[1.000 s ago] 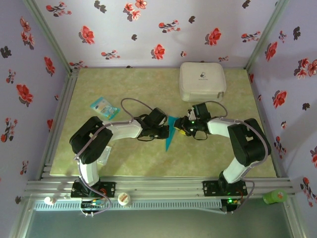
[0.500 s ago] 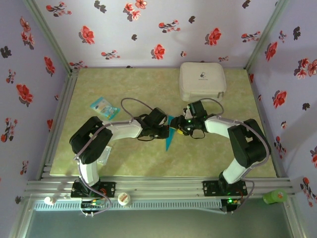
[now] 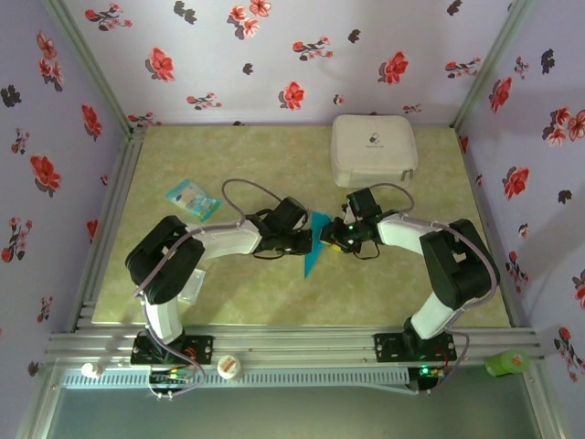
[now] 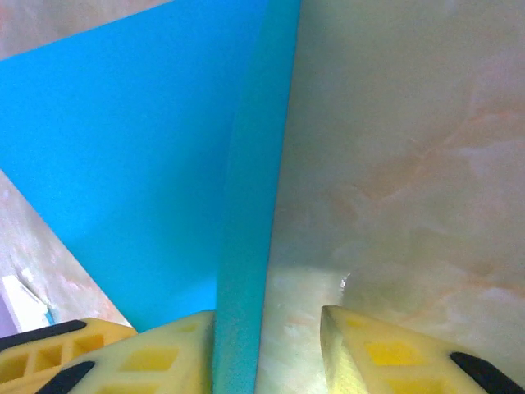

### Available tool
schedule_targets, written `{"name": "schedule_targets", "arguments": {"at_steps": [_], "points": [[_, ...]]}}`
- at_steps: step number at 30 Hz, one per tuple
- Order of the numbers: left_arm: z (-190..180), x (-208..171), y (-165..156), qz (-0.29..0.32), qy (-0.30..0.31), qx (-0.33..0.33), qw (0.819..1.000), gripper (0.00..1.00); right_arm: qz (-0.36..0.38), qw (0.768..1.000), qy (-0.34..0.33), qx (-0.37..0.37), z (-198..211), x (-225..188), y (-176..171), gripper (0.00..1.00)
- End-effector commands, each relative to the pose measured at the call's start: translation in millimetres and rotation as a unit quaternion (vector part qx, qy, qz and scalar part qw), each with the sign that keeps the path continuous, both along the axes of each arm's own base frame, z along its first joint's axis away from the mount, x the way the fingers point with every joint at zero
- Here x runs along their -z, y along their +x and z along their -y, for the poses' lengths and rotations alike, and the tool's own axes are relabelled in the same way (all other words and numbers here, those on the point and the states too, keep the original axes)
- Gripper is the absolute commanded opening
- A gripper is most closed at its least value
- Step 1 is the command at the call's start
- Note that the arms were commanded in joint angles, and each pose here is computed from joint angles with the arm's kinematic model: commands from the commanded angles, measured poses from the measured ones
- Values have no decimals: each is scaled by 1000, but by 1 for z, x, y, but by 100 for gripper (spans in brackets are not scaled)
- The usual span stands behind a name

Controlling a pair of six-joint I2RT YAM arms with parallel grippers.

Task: Fold a paper plane with a square sheet of paper (pick it up from the middle)
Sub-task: Move a paper plane to the center of the table.

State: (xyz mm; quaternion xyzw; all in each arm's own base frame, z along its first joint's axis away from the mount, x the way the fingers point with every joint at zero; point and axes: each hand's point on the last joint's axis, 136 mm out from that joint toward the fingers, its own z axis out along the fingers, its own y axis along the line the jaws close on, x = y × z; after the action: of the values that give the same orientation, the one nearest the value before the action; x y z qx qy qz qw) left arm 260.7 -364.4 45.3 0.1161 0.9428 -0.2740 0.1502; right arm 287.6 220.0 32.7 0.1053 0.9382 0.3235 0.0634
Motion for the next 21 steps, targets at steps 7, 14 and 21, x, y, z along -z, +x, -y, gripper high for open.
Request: {"name": "schedule_targets", "arguments": {"at_steps": [7,14,21], "points": [[13,-17,0,8,-18,19,1000,8,-10,1000,-14,9,9,14,-5,20],[15,-9,-2,-3,-16,22,1000,13,-10,1000,-13,10,12,17,-6,15],[15,-5,-4,-8,-15,26,1000,20,-11,1000,-12,12,13,21,-7,13]]}}
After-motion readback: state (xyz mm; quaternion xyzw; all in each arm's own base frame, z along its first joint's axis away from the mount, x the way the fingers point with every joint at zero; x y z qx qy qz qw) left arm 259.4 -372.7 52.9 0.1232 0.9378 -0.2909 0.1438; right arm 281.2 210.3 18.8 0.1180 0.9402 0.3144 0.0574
